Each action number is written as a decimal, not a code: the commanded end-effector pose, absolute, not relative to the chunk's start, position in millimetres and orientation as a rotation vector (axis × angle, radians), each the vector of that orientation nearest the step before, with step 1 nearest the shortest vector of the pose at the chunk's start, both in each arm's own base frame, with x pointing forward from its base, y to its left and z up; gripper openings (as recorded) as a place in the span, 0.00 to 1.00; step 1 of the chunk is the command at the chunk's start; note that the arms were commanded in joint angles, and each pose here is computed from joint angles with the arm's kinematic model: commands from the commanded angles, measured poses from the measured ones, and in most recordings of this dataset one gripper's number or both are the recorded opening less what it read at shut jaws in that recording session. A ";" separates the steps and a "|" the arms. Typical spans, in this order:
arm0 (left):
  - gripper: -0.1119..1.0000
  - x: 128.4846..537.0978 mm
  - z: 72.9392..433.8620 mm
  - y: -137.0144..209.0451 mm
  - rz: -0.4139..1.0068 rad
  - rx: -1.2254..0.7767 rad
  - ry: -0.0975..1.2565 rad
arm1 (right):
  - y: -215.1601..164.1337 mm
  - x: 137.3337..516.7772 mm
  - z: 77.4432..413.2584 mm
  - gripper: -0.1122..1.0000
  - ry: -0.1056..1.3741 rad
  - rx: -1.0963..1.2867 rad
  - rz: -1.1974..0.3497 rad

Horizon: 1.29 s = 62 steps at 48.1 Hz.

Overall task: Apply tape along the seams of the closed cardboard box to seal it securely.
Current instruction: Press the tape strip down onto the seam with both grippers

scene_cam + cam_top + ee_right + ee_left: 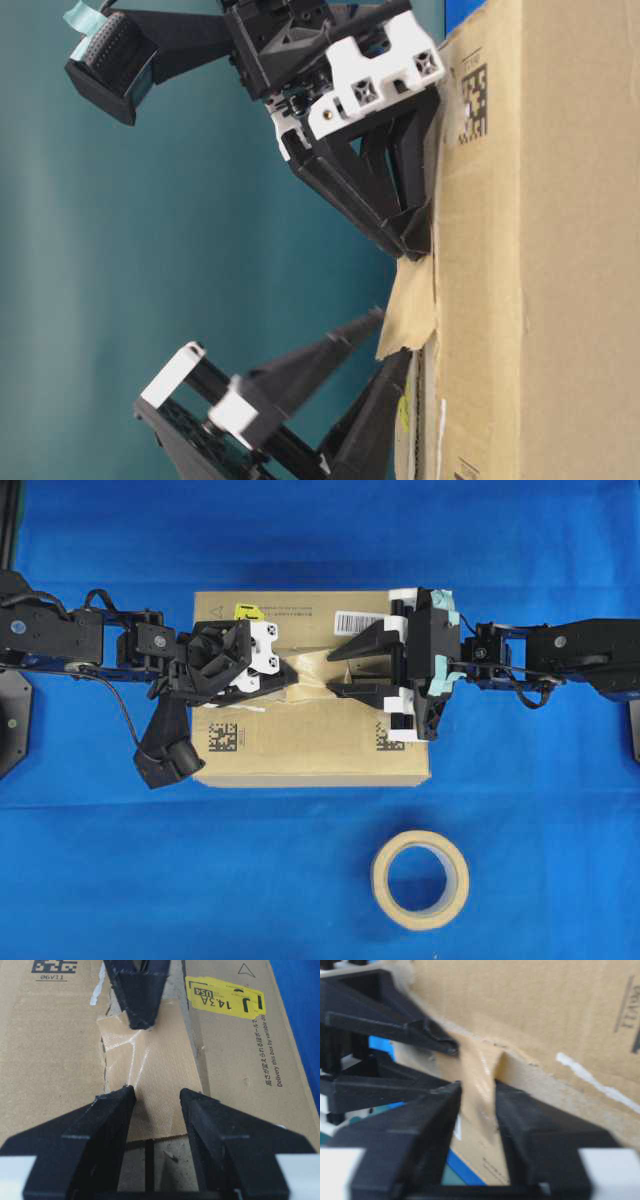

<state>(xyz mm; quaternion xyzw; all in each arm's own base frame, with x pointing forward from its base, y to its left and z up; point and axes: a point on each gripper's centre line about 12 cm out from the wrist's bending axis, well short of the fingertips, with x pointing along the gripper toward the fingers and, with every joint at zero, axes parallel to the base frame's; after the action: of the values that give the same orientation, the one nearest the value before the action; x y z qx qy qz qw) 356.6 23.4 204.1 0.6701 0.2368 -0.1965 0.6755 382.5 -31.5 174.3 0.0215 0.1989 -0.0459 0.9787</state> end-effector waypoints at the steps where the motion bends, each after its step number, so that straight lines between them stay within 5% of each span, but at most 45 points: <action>1: 0.40 360.2 214.9 28.6 -0.408 1.507 0.521 | -32.6 386.2 183.6 0.55 0.373 0.044 -0.095; 8: 0.53 360.3 215.3 29.7 -0.405 1.505 0.523 | -32.5 385.4 182.0 0.55 0.384 0.044 -0.095; 50: 0.53 354.5 227.1 29.3 -0.454 1.453 0.583 | -33.6 380.8 174.5 0.55 0.450 0.077 -0.112; 62: 0.53 345.8 240.7 24.3 -0.388 1.416 0.526 | -29.9 371.0 200.8 0.55 0.382 0.074 -0.103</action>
<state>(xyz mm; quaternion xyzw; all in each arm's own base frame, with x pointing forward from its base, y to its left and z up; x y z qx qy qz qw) 346.8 27.0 224.2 0.6401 0.2612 -0.2000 0.6943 372.9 -31.7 178.2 0.0374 0.2214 -0.0534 0.9730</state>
